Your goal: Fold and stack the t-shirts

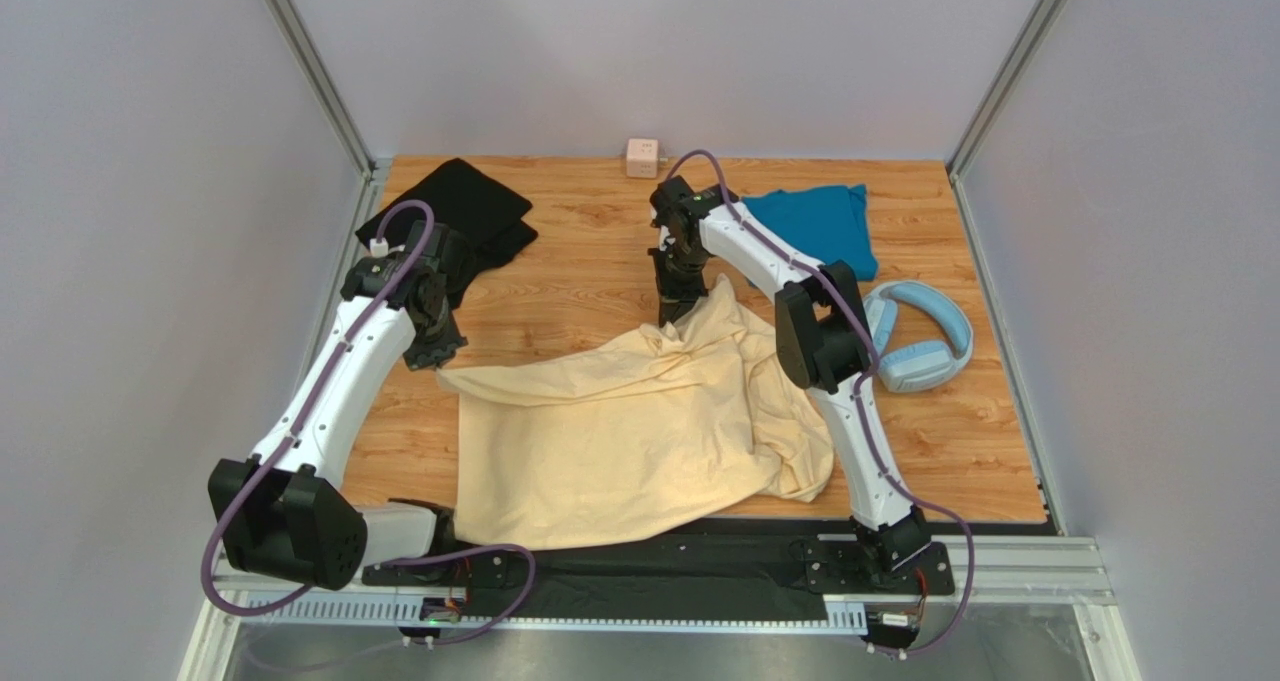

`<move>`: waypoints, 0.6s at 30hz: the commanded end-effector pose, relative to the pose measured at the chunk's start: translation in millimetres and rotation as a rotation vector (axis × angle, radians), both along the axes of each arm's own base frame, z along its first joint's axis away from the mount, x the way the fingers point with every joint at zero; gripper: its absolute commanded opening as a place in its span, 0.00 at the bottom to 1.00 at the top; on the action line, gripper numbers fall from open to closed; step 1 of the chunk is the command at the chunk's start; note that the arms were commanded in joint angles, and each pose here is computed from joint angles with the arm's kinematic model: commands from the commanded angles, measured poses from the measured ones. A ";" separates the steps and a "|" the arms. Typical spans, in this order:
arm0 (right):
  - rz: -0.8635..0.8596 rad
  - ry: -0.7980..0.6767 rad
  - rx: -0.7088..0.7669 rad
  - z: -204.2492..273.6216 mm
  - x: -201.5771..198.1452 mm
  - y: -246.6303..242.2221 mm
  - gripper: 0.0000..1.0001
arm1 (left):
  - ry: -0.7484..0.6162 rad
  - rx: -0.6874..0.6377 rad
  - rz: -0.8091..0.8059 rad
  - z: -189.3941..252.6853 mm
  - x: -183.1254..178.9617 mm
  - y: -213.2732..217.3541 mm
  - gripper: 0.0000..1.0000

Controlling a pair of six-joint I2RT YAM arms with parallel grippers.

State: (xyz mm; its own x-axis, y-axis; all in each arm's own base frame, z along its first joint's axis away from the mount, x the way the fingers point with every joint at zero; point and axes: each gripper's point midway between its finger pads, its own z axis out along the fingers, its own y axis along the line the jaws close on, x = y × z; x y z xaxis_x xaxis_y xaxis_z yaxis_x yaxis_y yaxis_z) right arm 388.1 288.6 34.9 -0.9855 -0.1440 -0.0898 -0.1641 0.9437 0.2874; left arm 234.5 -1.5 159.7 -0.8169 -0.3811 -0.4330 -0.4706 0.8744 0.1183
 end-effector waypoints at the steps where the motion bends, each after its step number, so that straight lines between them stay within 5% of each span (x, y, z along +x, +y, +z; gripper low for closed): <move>1: -0.018 -0.131 0.009 44.8 14.6 -1.5 0.00 | -0.043 -0.015 0.001 8.0 2.6 -0.7 0.00; 13: -0.247 -0.608 0.074 244.9 54.4 -83.0 0.00 | -0.288 0.005 0.029 93.8 13.9 9.2 0.00; 18: -0.363 -0.855 0.149 349.0 36.5 -128.0 0.00 | -0.390 0.054 0.058 142.4 8.2 23.7 0.00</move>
